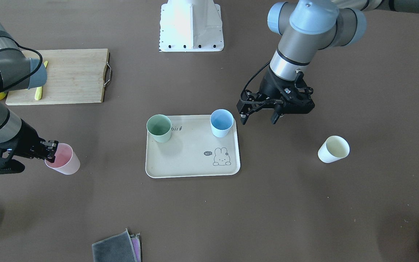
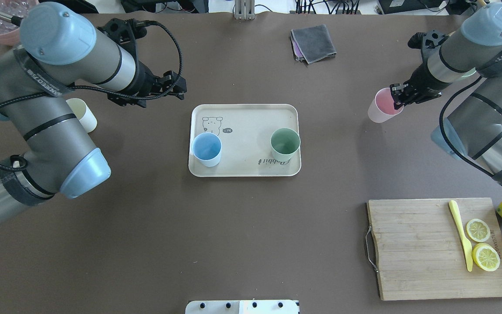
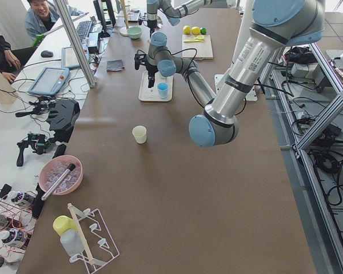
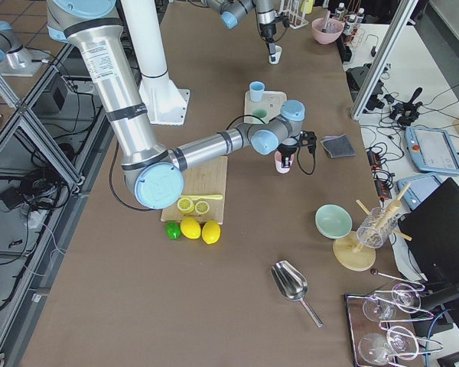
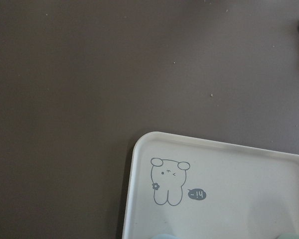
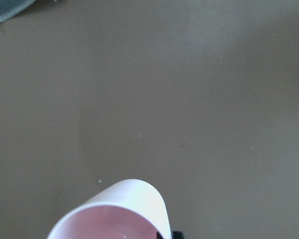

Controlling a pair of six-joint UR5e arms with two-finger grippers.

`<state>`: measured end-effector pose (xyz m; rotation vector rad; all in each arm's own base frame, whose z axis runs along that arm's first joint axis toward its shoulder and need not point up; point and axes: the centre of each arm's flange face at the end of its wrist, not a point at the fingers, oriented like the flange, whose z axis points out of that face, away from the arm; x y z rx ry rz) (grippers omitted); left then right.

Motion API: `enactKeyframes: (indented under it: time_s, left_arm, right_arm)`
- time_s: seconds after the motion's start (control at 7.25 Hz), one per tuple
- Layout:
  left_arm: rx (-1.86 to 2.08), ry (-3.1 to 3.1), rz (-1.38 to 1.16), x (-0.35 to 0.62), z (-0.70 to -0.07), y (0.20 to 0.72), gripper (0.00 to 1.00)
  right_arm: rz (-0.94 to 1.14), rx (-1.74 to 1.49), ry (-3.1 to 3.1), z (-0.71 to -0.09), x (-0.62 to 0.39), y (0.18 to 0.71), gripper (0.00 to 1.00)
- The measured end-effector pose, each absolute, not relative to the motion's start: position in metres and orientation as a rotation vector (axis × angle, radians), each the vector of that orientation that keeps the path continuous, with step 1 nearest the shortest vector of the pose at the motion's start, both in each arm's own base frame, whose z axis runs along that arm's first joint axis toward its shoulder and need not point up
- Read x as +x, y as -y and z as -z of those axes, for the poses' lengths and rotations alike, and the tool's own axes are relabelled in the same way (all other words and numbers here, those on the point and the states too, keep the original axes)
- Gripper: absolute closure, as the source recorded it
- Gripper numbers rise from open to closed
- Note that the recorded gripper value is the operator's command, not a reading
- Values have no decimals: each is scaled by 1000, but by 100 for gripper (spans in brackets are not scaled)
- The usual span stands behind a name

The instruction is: Place all cups on tray

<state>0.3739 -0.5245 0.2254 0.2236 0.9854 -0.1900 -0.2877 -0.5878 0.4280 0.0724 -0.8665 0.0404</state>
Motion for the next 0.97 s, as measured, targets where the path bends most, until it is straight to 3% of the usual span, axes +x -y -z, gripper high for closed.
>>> enactKeyframes:
  time_s: [0.55, 0.97]
  left_arm:
    - [324, -828, -5, 292, -372, 540, 2]
    - [360, -799, -58, 240, -471, 546, 2]
  right_arm:
    - [-124, 24, 897, -282, -319, 587, 100]
    - [-138, 46, 878, -243, -378, 570, 100]
